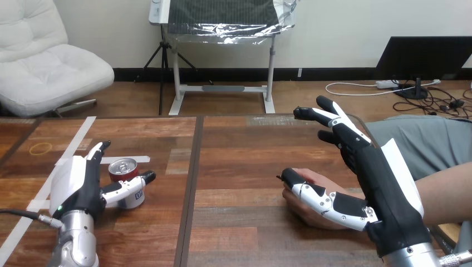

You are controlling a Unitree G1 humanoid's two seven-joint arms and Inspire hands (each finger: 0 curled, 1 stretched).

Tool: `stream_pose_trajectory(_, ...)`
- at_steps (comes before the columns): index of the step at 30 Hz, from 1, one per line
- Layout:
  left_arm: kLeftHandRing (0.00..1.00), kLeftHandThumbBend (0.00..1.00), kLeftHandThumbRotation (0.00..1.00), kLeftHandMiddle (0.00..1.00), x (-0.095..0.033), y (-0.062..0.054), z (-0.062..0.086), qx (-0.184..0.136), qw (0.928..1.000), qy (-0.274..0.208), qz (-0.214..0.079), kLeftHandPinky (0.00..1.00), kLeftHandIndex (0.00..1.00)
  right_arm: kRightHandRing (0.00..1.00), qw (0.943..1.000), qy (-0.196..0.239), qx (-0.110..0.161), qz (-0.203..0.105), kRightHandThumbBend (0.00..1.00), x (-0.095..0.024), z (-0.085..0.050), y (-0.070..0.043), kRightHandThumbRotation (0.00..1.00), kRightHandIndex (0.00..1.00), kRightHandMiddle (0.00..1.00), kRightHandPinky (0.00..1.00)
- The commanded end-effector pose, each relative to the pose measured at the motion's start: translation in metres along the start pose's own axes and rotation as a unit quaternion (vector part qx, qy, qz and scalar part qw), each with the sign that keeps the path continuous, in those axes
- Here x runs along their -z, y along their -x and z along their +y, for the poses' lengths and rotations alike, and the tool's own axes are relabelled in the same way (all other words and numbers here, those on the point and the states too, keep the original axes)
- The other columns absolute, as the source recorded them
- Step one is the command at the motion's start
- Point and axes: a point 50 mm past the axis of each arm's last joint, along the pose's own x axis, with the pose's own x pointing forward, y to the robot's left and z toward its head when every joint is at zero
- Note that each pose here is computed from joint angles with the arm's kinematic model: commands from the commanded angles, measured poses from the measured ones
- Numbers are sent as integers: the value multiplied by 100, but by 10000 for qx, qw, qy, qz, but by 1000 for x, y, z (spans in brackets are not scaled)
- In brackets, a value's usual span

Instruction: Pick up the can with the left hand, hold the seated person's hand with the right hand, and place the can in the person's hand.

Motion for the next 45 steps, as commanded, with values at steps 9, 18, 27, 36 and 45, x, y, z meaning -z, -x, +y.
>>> stream_pose_trajectory(9, 87, 93, 61, 91, -34, -21, 14, -115, 9988, 289, -385, 78, 92, 97, 9990, 227, -41, -376, 56, -17, -9, -9, 0, 82, 99, 90)
stream_pose_trajectory(18, 83, 91, 54, 88, -36, -21, 13, -46, 9978, 532, -395, 74, 89, 97, 9991, 255, -82, -317, 58, -17, -9, -9, 0, 81, 99, 91)
stream_pose_trajectory(27, 79, 90, 48, 84, -40, -23, 11, 35, 9970, 682, -355, 70, 86, 97, 9991, 276, -128, -305, 58, -17, -10, -8, 0, 81, 99, 92)
stream_pose_trajectory(36, 78, 88, 43, 83, -42, -24, 10, 67, 9969, 689, -377, 70, 84, 97, 9989, 330, -151, -285, 59, -18, -10, -8, 0, 81, 98, 92)
stream_pose_trajectory(45, 78, 87, 40, 81, -42, -25, 9, 110, 9970, 673, -375, 72, 82, 97, 9988, 328, -165, -337, 59, -17, -11, -9, 0, 80, 98, 93)
